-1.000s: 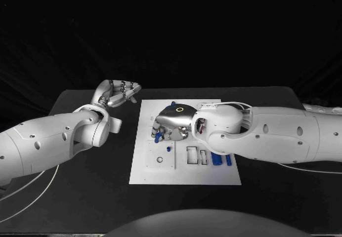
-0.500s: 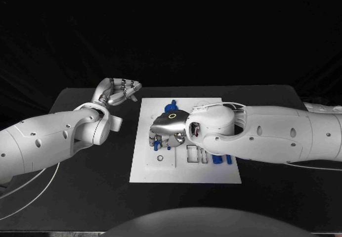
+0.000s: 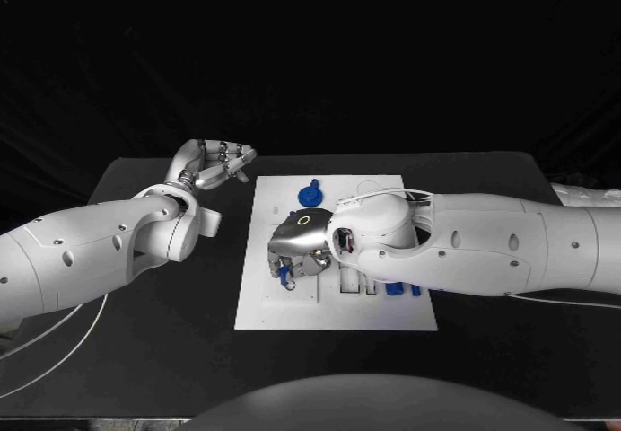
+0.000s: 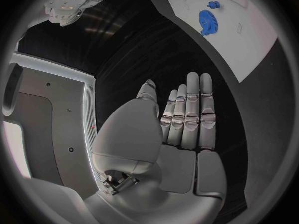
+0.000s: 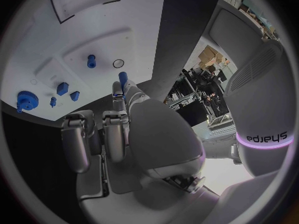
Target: Assemble the parts on the task board
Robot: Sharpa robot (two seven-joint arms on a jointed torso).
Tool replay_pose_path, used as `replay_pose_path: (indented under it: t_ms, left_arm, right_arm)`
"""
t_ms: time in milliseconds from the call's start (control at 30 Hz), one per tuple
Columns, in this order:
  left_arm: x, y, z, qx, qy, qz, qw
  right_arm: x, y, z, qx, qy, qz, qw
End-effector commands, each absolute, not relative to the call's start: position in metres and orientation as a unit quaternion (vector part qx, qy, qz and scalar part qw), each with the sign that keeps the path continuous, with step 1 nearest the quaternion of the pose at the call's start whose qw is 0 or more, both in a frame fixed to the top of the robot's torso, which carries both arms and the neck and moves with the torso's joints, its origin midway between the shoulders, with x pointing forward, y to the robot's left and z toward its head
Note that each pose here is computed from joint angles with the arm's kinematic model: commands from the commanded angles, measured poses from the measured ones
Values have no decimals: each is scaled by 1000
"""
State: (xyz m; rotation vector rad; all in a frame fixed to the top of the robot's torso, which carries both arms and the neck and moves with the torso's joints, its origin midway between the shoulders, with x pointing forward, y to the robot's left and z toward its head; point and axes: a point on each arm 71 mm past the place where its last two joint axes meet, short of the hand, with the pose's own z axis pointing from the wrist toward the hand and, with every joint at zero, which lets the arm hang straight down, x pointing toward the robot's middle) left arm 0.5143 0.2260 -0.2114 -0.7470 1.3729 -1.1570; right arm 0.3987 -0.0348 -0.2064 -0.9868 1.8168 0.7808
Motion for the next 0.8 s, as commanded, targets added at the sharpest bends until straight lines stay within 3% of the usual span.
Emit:
replay_pose_path:
  t_ms: [33, 433, 800]
  left_arm:
    - [514, 224, -211, -312, 583, -497, 562]
    - [513, 223, -210, -311, 581, -498, 563]
    - [513, 225, -210, -312, 581, -497, 564]
  right_arm:
    - [397, -34, -213, -413, 746, 297, 430]
    - [394, -29, -224, -424, 747, 290, 422]
    - [395, -30, -223, -428, 730, 291, 446]
